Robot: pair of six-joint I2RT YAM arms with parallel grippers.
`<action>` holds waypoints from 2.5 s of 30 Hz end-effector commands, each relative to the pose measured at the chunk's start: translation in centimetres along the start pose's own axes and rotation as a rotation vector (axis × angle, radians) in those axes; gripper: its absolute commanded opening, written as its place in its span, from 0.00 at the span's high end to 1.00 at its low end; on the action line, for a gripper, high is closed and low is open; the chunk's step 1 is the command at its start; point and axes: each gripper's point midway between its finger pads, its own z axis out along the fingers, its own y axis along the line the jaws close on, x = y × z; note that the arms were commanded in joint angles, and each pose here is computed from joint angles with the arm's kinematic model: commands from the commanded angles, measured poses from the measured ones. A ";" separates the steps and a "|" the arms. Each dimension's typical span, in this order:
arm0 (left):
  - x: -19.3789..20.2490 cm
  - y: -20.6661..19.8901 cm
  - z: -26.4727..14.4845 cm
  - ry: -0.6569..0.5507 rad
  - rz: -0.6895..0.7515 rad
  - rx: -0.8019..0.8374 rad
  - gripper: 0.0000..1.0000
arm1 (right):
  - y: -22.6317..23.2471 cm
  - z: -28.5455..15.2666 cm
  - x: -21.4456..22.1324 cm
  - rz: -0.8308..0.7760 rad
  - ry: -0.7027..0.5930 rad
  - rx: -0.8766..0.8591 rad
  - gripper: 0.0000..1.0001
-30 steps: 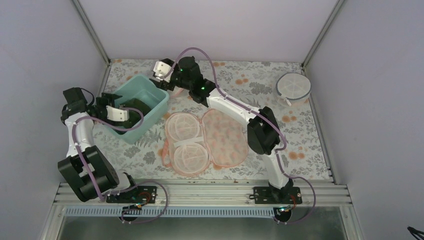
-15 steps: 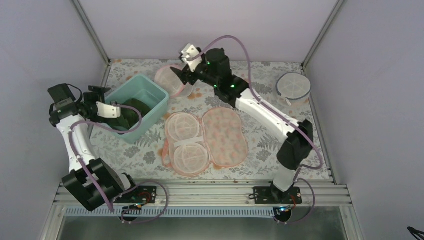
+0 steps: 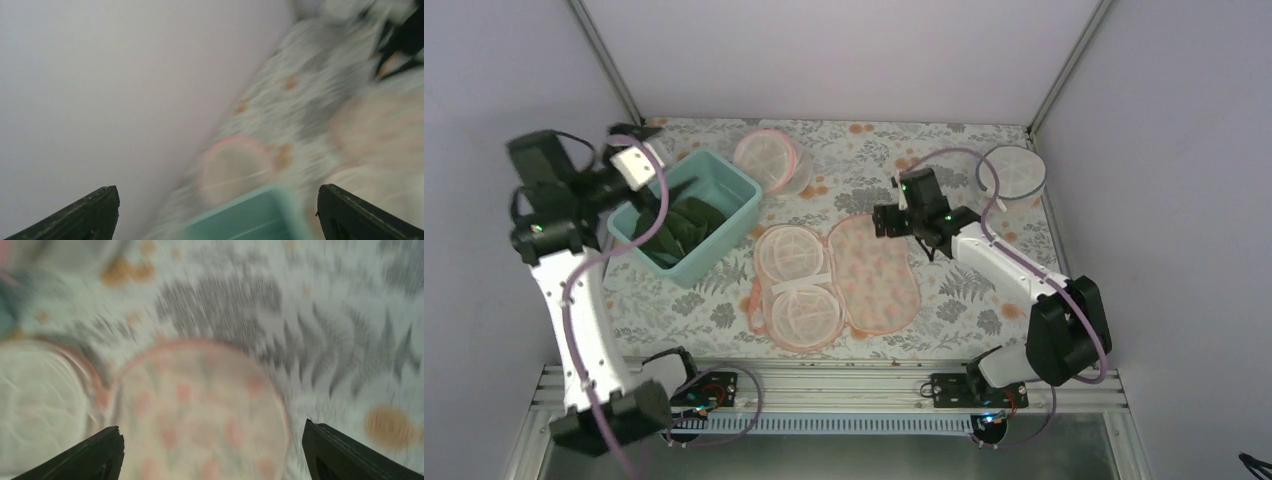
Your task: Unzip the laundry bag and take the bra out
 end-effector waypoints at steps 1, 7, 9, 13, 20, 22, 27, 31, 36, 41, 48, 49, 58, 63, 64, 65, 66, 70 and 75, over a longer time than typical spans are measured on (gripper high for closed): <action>-2.6 -6.4 2.6 -0.042 -0.591 0.111 0.04 | -2.7 1.1 6.9 0.139 0.171 0.069 0.09; 0.7 -16.7 7.6 0.162 -0.869 0.300 0.13 | -5.4 3.4 12.7 0.165 0.325 0.155 0.16; 3.0 -18.8 8.6 0.218 -0.996 0.317 0.15 | -5.8 4.3 13.9 0.161 0.360 0.170 0.17; 6.0 -23.2 10.0 0.314 -1.184 0.371 0.16 | -6.7 5.8 15.8 0.149 0.420 0.210 0.19; 12.5 -31.1 10.4 0.566 -1.405 0.412 0.14 | -5.9 7.2 16.6 0.134 0.473 0.151 0.75; 13.2 -31.8 10.5 0.583 -1.443 0.408 0.13 | -5.9 6.6 15.6 0.127 0.452 0.146 0.93; 13.2 -31.2 11.6 0.529 -1.436 0.394 0.09 | -6.5 3.4 10.1 0.157 0.326 0.111 0.97; 14.0 -31.4 12.1 0.523 -1.438 0.381 0.08 | -7.0 0.3 6.5 0.148 0.266 0.104 0.97; 15.1 -31.8 12.4 0.531 -1.447 0.361 0.08 | -5.8 -2.6 4.0 0.120 0.225 0.057 0.97; 14.9 -32.2 12.9 0.498 -1.465 0.387 0.08 | -3.4 -4.5 2.2 0.137 0.243 -0.042 0.96; 15.7 -33.2 13.2 0.501 -1.483 0.402 0.19 | 7.0 -4.1 1.9 0.156 0.226 -0.282 0.96; 15.8 -33.4 13.2 0.499 -1.490 0.402 0.24 | 8.2 -3.9 2.0 0.170 0.212 -0.296 0.96; 16.6 -34.4 13.4 0.462 -1.492 0.408 0.43 | 17.3 0.1 6.6 0.159 0.235 -0.399 0.96; 15.7 -33.5 13.5 0.424 -1.478 0.406 0.44 | 21.1 1.6 9.8 0.065 0.341 -0.528 0.69; 15.6 -33.2 13.6 0.419 -1.473 0.402 0.44 | 22.1 1.3 9.7 0.017 0.345 -0.570 0.52; 15.5 -32.9 13.6 0.416 -1.466 0.395 0.44 | 23.0 0.6 9.5 -0.047 0.339 -0.604 0.13; 15.4 -32.7 13.5 0.414 -1.456 0.388 0.44 | 23.7 -0.1 9.0 -0.112 0.317 -0.626 0.02; 15.7 -31.2 12.6 0.403 -1.466 0.319 0.44 | 20.8 -2.8 4.3 -0.170 0.139 -0.548 0.00; 11.5 -26.8 12.5 0.222 -1.327 0.334 0.43 | 13.8 -5.8 -1.9 -0.135 -0.110 -0.511 0.00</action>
